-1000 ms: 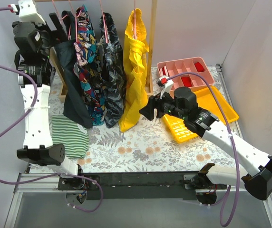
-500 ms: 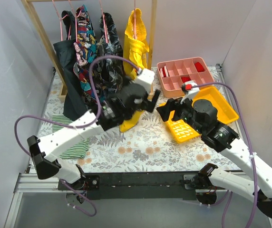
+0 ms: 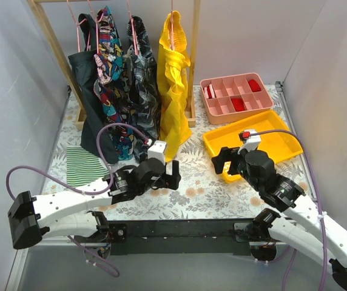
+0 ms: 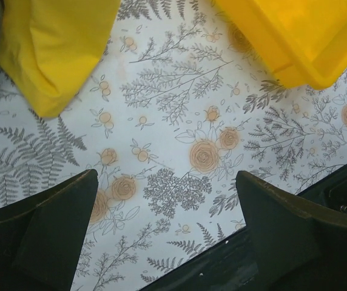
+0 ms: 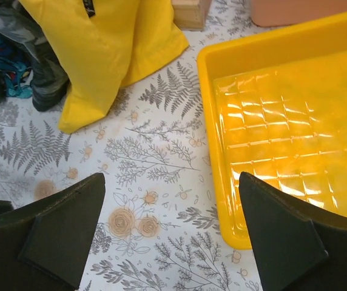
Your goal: Place the shorts on the hanger
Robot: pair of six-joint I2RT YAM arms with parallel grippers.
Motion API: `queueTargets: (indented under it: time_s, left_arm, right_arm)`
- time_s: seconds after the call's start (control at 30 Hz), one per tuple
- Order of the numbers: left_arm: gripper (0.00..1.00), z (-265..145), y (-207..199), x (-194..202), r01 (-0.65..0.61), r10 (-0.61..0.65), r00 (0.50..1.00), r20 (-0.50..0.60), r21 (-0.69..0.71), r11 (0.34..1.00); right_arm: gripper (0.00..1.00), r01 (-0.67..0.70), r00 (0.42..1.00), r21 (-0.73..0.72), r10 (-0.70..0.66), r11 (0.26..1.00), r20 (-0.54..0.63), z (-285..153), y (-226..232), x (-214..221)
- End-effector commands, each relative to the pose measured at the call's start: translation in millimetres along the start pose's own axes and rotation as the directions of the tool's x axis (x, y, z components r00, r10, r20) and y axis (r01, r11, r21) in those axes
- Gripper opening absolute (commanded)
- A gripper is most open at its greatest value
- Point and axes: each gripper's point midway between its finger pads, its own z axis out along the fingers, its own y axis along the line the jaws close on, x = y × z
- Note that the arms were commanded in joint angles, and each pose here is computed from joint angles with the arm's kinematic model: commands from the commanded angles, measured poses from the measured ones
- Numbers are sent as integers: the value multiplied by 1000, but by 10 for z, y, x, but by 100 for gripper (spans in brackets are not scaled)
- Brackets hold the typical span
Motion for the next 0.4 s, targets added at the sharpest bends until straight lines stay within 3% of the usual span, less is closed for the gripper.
queueTargets:
  time_s: [0.0, 0.37]
  left_arm:
    - [98, -149, 43, -95, 195, -198, 976, 95, 41, 980]
    - [98, -250, 132, -89, 224, -241, 955, 173, 110, 968]
  right_arm:
    - [98, -43, 999, 53, 41, 998, 22, 7, -132, 108]
    - [98, -40, 999, 76, 39, 996, 9, 30, -198, 213]
